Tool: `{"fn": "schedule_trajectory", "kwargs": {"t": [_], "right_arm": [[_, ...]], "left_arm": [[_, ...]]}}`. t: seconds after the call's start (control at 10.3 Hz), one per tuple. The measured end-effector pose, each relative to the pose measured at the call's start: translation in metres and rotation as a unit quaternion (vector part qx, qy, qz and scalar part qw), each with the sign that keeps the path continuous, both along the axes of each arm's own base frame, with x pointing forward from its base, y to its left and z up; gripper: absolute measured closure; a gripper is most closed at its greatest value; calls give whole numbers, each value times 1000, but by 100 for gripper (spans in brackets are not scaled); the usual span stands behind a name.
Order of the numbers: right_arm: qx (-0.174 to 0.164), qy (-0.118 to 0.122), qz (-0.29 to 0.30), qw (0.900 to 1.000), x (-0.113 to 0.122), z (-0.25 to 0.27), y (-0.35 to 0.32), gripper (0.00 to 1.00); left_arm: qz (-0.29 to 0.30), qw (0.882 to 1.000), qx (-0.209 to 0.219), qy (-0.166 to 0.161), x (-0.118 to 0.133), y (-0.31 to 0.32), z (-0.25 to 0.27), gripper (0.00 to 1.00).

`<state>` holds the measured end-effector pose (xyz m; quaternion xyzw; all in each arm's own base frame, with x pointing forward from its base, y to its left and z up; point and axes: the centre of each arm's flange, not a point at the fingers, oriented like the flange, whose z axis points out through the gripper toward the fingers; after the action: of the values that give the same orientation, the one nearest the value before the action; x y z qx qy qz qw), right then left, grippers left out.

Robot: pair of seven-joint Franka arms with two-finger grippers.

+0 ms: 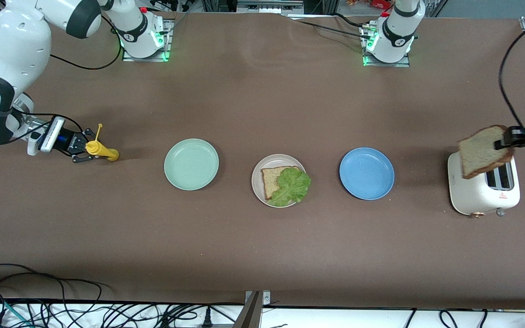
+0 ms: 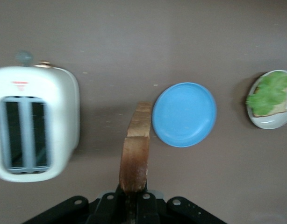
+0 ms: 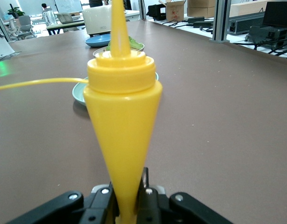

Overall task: Make sandwich on beige plate with both arms
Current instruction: 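Lift the toast from the toaster with the left gripper toward the beige plate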

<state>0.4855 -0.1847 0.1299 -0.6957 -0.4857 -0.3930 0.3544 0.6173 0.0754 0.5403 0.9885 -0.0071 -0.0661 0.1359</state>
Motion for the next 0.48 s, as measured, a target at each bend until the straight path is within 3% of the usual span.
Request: {"fn": "schedule_trajectory", "kwargs": {"t": [0.1,0.29,0.39,0.48], "right_arm": [[0,-1,1,1000,1,0,0,79],[-1,-2,1,1000,2,0,-1,53],[-1,-2,0,1000,2,0,-2,39],[-1,-2,-1,1000,2,0,-4,33]], "left_arm": [[9,999,-34,14,6,-28,-8,91],[34,992,-104,60,19,-99,-37,91],[41,983,-151,92,27,-135,-60,91],[40,972,-198,122,33,-168,-89,91]]}}
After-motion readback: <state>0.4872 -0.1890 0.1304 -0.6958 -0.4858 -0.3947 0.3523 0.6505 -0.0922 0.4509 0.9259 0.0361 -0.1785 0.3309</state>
